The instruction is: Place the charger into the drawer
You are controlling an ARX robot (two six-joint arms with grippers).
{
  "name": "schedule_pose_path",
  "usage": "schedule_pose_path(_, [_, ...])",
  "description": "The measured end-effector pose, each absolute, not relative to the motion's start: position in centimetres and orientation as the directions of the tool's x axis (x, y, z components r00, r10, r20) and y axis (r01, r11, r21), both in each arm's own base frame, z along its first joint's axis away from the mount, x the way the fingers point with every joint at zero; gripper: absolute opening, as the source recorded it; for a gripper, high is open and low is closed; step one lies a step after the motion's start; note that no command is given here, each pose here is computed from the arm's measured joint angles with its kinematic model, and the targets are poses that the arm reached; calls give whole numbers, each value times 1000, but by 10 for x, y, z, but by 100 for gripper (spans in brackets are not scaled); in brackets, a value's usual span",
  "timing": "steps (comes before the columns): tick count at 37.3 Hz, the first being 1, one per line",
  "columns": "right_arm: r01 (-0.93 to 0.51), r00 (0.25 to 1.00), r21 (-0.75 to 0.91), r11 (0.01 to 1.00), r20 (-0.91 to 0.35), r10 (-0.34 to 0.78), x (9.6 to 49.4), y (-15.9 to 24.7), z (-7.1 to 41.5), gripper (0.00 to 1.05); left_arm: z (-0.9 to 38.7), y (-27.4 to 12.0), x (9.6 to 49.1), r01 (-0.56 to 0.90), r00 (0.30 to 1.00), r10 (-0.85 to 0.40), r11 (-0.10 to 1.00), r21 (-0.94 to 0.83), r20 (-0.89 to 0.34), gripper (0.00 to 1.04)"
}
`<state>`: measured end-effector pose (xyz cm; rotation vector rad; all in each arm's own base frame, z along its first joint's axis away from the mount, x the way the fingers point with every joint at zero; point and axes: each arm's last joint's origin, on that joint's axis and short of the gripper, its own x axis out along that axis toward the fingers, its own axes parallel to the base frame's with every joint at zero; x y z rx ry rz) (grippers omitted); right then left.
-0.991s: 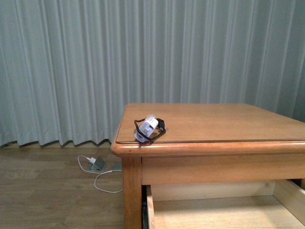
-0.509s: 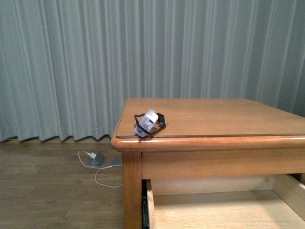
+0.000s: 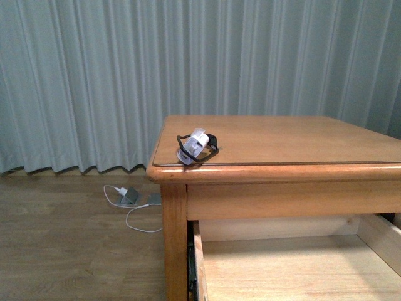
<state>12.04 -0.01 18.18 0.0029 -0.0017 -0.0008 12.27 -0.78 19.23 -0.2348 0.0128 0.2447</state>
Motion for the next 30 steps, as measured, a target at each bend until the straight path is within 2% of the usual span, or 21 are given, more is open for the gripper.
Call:
schedule_pose_path(3, [2, 1000, 3, 1000, 2, -2, 120, 0, 182, 96, 215, -12, 142, -169, 986, 166, 959, -226, -32, 98])
schedule_pose_path(6, [1, 1000, 3, 1000, 2, -1, 120, 0, 182, 96, 241, -26, 177, -39, 999, 36, 986, -165, -26, 98])
schedule_pose_path(12, [1, 1000, 3, 1000, 2, -1, 120, 0, 182, 96, 267, -66, 249, 144, 987, -147, 989, -45, -60, 98])
schedule_pose_path(22, [1, 1000, 3, 1000, 2, -1, 120, 0, 182, 96, 276, -127, 322, 298, 951, -293, 954, 42, -97, 98])
schedule_pose_path(30, [1, 1000, 3, 1000, 2, -1, 120, 0, 182, 96, 269, -158, 363, 358, 929, -347, 931, 75, -132, 98])
